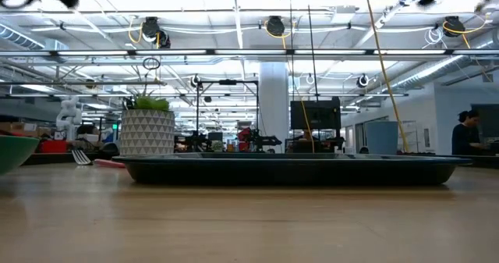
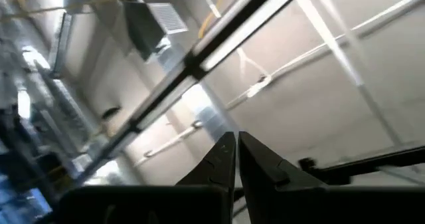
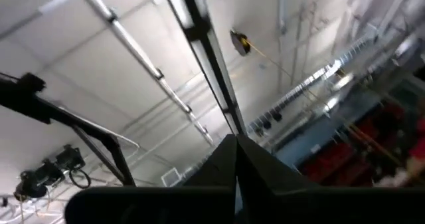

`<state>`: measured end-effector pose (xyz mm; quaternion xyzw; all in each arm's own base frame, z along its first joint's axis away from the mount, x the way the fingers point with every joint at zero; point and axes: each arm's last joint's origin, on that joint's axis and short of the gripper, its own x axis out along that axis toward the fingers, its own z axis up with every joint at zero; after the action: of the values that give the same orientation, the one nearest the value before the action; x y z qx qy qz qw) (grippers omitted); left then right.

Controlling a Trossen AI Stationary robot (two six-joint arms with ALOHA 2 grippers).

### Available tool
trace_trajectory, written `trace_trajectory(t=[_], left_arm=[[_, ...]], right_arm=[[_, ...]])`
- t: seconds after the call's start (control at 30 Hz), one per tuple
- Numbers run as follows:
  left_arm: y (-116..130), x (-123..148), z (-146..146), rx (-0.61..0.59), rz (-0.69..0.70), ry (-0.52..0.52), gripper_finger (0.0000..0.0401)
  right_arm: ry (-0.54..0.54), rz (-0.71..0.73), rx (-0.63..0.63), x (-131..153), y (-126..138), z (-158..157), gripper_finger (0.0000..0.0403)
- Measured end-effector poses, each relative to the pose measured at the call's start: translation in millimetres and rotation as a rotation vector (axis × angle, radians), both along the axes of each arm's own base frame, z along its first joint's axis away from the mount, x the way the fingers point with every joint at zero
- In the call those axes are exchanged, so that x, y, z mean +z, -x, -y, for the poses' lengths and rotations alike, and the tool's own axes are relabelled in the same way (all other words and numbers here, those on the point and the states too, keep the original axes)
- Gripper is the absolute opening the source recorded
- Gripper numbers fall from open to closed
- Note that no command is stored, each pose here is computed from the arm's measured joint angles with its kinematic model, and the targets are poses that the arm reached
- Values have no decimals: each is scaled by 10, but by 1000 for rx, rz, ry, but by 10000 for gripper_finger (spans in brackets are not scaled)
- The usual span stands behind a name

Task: Pick and place plate/cup/fork/spoon on tray
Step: Prepare the dark green serving tray

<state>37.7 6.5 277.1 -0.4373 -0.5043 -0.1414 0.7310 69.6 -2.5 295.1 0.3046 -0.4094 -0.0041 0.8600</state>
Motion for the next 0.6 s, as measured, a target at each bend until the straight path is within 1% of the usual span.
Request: trace_trajectory(t=[0.1,0.17,0.23,0.3,0.37,0.4,0.47,0.5,0.53,0.6], left_arm=[[144,421,10,15,34,-54,21],[208,799,21,78,-15,-135,21],[230,1214,35,147,-106,-235,21],[160,1619,51,195,-229,-348,21],[38,1944,67,202,-383,-453,21],[-52,2081,75,193,-464,-501,21],[-199,2318,82,167,-612,-556,21],[-281,2411,83,146,-690,-566,21],[-362,2506,85,122,-752,-567,21],[-528,2649,87,81,-867,-568,21]], right_arm=[[115,-23,-66,531,-97,-20,0],[204,-79,-95,901,-218,-43,0],[273,-208,-111,1231,-387,-64,0],[310,-401,-104,1485,-604,-81,0],[303,-626,-122,1677,-844,-76,0],[281,-721,-123,1760,-949,-63,0],[217,-912,-84,1905,-1143,-19,0],[178,-999,-49,1956,-1239,16,0],[144,-1055,-6,2035,-1321,55,0],[101,-1098,147,2225,-1422,130,0]])
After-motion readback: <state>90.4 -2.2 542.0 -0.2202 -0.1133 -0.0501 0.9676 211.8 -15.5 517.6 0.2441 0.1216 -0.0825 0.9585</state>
